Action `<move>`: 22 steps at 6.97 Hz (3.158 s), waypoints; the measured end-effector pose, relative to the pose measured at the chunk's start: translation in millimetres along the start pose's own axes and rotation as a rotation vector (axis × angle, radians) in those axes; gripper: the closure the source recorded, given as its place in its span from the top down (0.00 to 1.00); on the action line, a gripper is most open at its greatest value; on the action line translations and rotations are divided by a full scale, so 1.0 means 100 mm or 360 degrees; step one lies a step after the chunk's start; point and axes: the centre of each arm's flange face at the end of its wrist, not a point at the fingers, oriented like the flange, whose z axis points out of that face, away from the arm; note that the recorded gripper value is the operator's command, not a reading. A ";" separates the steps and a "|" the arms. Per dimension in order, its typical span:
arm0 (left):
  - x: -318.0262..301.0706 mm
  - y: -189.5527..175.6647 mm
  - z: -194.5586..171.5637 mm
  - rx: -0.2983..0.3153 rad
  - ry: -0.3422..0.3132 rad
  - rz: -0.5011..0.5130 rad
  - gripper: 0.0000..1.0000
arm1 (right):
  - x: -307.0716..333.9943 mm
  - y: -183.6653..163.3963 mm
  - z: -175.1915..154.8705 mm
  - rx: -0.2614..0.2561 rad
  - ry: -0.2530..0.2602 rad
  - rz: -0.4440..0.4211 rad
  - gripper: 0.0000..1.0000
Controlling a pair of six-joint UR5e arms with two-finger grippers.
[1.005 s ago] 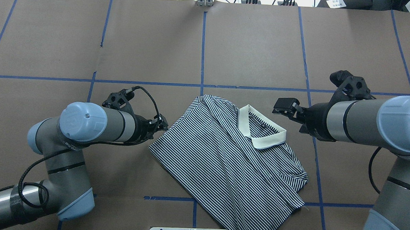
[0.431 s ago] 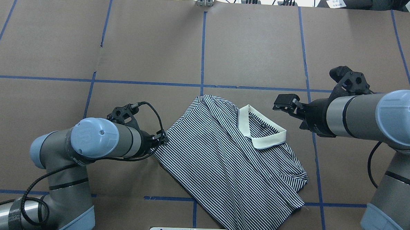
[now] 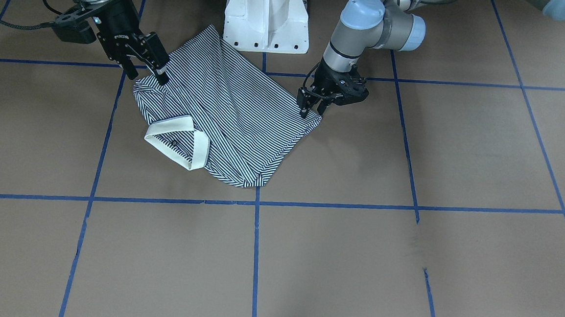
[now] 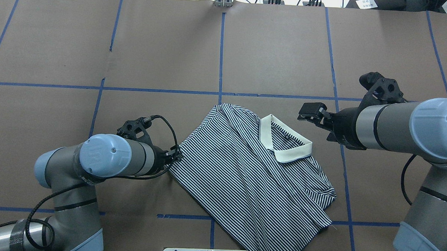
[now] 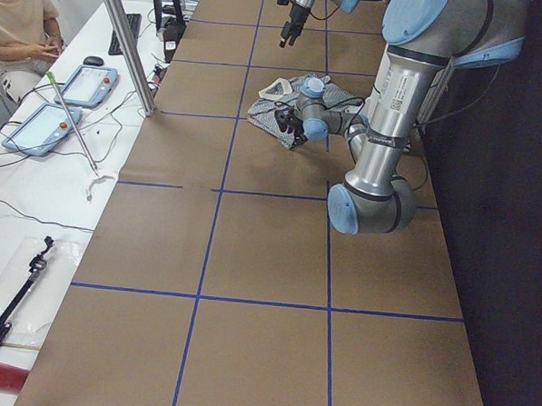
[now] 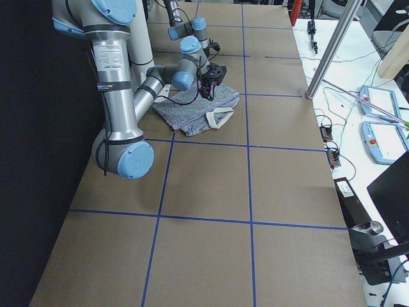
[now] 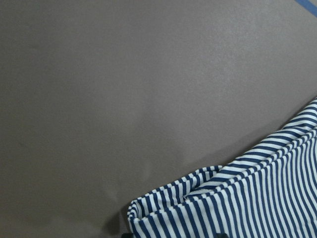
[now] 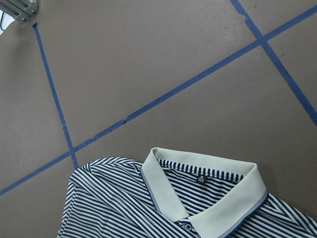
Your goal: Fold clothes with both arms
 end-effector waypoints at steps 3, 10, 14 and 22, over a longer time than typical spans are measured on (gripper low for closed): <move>-0.04 -0.03 0.07 0.0040 -0.0022 0.0006 0.00 | 0.01 0.00 0.03 -0.0001 0.0009 0.0001 1.00; 0.71 -2.41 -0.17 0.0523 0.0012 0.0229 0.00 | -0.10 0.00 0.09 0.0007 -0.0005 0.0003 1.00; 1.09 -3.69 0.30 0.0662 0.0106 0.0210 0.48 | -0.10 -0.01 0.11 0.0019 -0.0003 0.0008 1.00; -0.24 -3.42 -0.14 0.0545 0.0308 0.0272 0.49 | -1.48 1.37 1.23 -0.0132 -0.0040 -0.0103 0.84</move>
